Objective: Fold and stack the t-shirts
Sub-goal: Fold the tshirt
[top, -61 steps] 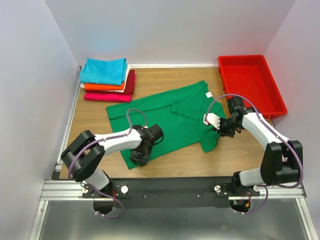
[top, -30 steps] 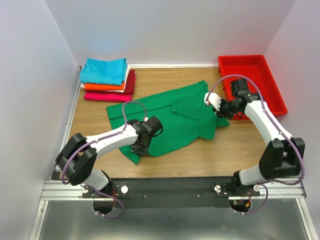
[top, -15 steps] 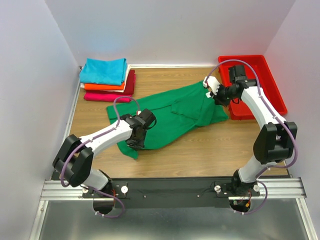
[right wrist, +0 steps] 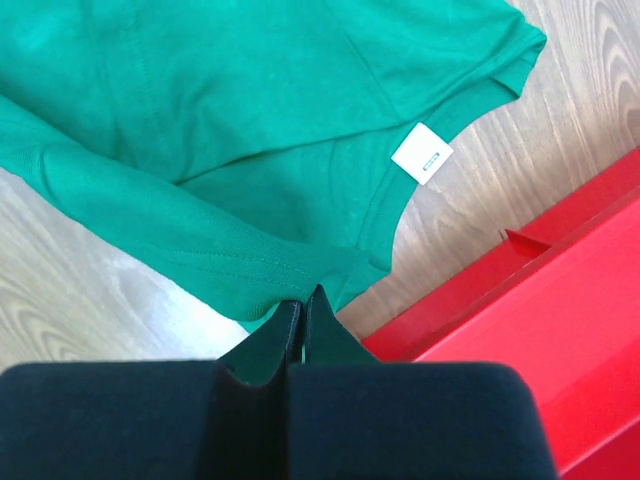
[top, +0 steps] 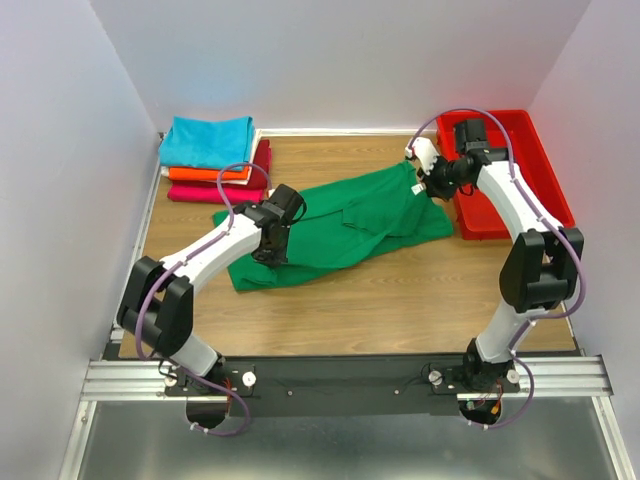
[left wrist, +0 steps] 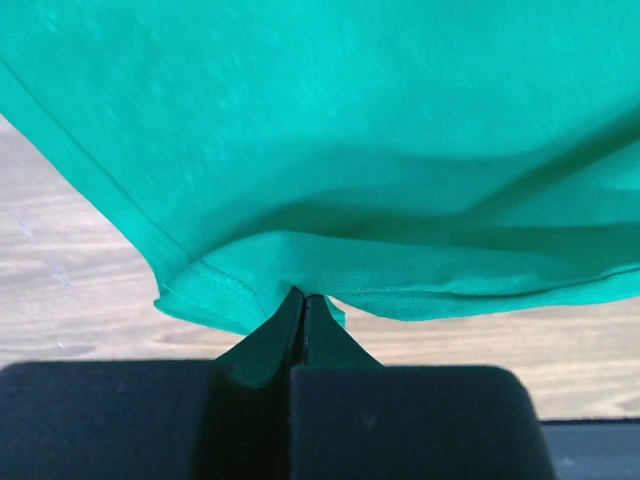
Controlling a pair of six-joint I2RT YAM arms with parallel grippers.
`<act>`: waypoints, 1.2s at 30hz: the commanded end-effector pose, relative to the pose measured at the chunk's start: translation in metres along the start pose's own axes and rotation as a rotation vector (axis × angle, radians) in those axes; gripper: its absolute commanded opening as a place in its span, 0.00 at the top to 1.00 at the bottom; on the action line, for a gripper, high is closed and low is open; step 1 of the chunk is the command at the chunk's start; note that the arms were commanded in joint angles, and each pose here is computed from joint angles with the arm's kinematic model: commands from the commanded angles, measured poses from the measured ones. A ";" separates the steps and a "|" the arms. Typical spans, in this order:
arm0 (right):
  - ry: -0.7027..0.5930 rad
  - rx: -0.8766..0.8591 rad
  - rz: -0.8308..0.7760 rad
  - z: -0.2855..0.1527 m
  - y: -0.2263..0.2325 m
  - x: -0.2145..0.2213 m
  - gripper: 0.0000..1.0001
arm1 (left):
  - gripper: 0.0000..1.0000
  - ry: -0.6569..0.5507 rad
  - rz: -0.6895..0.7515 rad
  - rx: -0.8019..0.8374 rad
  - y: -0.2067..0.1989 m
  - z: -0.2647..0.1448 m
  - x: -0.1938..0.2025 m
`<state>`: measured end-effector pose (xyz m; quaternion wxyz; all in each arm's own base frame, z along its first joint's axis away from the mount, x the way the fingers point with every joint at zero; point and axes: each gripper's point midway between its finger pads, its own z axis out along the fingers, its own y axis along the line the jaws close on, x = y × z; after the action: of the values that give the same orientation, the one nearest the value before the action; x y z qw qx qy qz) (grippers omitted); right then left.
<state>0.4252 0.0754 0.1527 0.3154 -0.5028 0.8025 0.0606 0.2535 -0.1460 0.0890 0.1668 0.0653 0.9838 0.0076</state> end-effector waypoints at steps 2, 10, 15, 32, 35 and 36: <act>-0.001 0.060 0.046 0.006 -0.022 -0.004 0.99 | 1.00 0.000 0.023 -0.053 0.015 0.008 -0.012; 0.002 0.086 0.080 0.018 -0.038 -0.008 0.99 | 1.00 0.014 -0.027 -0.093 0.037 0.014 -0.012; 0.001 0.072 0.092 0.030 -0.043 -0.007 0.99 | 1.00 0.014 -0.038 -0.101 0.043 0.017 -0.018; -0.016 0.059 0.135 0.052 -0.053 -0.010 0.99 | 1.00 0.023 -0.062 -0.108 0.058 0.021 -0.022; -0.023 0.056 0.141 0.056 -0.055 -0.013 0.99 | 1.00 0.025 -0.060 -0.108 0.059 0.024 -0.025; -0.024 0.053 0.145 0.057 -0.056 -0.013 0.99 | 1.00 0.025 -0.060 -0.108 0.060 0.024 -0.025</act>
<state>0.4888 0.0795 0.1261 0.3204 -0.4453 0.8338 0.0615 0.2826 -0.0941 0.0755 0.1508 0.0231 0.9871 0.0484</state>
